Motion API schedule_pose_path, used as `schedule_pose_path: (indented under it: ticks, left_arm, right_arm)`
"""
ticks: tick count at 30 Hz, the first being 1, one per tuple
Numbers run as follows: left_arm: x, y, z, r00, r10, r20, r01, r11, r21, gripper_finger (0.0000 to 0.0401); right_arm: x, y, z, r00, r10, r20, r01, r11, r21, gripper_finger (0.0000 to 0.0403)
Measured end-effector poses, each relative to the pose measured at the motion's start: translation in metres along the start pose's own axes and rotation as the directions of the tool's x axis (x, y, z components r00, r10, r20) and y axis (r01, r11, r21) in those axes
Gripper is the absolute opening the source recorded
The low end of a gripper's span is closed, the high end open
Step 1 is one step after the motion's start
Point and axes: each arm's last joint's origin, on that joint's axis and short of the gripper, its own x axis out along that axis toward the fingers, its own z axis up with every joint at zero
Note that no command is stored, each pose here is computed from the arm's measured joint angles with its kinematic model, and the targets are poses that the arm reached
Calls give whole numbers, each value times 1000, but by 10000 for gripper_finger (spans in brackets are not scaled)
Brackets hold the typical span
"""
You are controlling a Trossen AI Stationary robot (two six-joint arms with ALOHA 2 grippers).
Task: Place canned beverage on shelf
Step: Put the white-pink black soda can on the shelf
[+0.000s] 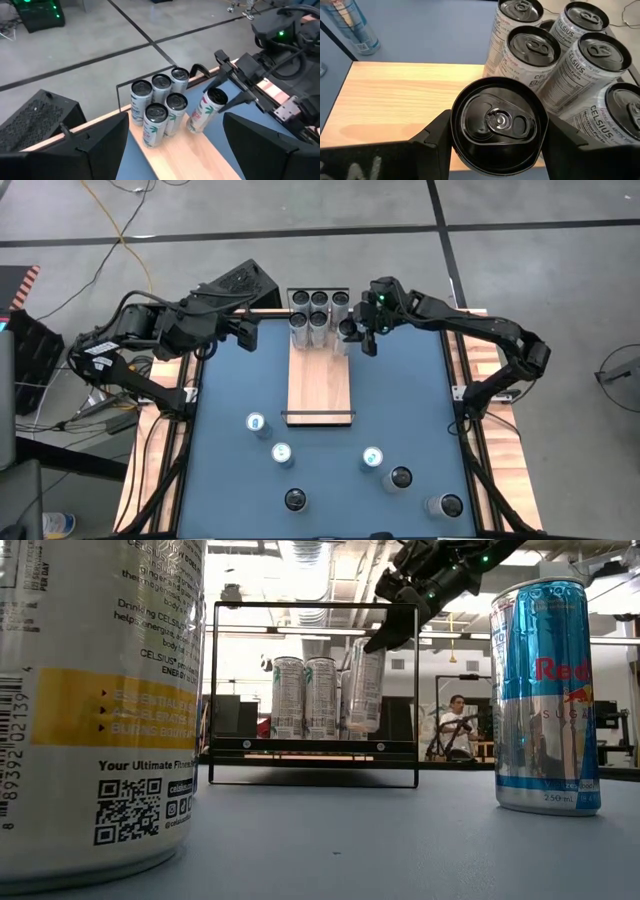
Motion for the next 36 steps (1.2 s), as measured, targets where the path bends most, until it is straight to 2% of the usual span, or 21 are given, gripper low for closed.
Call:
schedule_pose_path:
  ticks: [13,36]
  left_arm:
    - [0,-1,-1,999,-31,-24,30,999,-42,309]
    - [0,-1,0,999,-34,-21,33,998,-48,309]
  right_arm:
    - [-1,-2,-1,1000,-9,-2,9,1000,-11,218]
    - [-2,-10,-3,999,-40,21,40,999,-14,223]
